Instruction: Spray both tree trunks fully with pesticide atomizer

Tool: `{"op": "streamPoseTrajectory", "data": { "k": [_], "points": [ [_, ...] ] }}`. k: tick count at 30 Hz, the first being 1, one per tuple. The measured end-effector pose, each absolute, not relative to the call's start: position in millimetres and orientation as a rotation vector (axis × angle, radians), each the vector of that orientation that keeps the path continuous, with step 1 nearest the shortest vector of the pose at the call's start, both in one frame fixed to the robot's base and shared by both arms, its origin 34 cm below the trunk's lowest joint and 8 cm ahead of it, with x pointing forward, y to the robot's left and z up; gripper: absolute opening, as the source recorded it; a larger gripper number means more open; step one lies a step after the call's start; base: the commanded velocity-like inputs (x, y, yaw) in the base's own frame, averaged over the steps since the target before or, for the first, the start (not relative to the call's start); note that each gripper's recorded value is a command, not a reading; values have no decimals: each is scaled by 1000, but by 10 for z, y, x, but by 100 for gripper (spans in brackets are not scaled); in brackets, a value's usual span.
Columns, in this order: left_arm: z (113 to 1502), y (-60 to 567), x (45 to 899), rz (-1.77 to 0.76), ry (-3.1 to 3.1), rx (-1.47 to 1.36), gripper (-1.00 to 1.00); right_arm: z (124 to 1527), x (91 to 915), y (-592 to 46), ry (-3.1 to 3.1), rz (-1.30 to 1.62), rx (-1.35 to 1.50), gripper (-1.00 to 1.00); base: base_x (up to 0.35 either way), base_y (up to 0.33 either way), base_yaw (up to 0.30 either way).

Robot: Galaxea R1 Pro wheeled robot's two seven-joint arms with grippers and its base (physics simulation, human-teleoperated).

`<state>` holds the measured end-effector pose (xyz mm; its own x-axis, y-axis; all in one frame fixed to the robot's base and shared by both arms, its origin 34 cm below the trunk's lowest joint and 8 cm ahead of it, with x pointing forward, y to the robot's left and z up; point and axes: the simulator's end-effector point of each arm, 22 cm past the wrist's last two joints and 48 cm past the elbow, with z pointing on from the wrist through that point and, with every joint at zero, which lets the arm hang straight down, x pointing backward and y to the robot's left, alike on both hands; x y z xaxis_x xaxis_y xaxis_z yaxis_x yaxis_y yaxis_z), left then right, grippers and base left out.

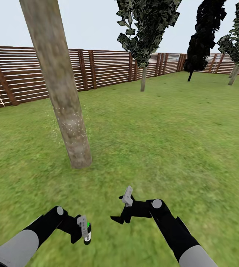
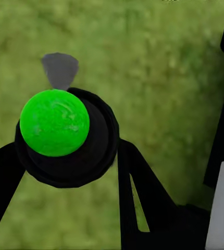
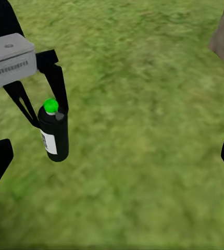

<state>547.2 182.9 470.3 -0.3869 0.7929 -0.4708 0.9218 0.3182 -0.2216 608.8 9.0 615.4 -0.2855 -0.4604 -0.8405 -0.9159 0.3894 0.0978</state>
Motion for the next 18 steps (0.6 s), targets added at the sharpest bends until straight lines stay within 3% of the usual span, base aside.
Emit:
{"op": "streamPoseTrajectory", "data": {
  "k": [1, 2, 18],
  "points": [
    [4707, 1823, 5474, -670, 2310, 1551, -100, 6154, 6088, 90, 1899, 770, -1184, 100, 0, 0, 0],
    [4722, 1809, 5494, -668, 2303, 1552, -100, 6153, 6087, 90, 1899, 770, -1184, -100, 0, 0, 0],
    [4894, 1099, 5592, -714, 2167, 1632, -100, 6121, 6042, 108, 1901, 769, -1213, -100, 0, 0, 0]
  ]
}}
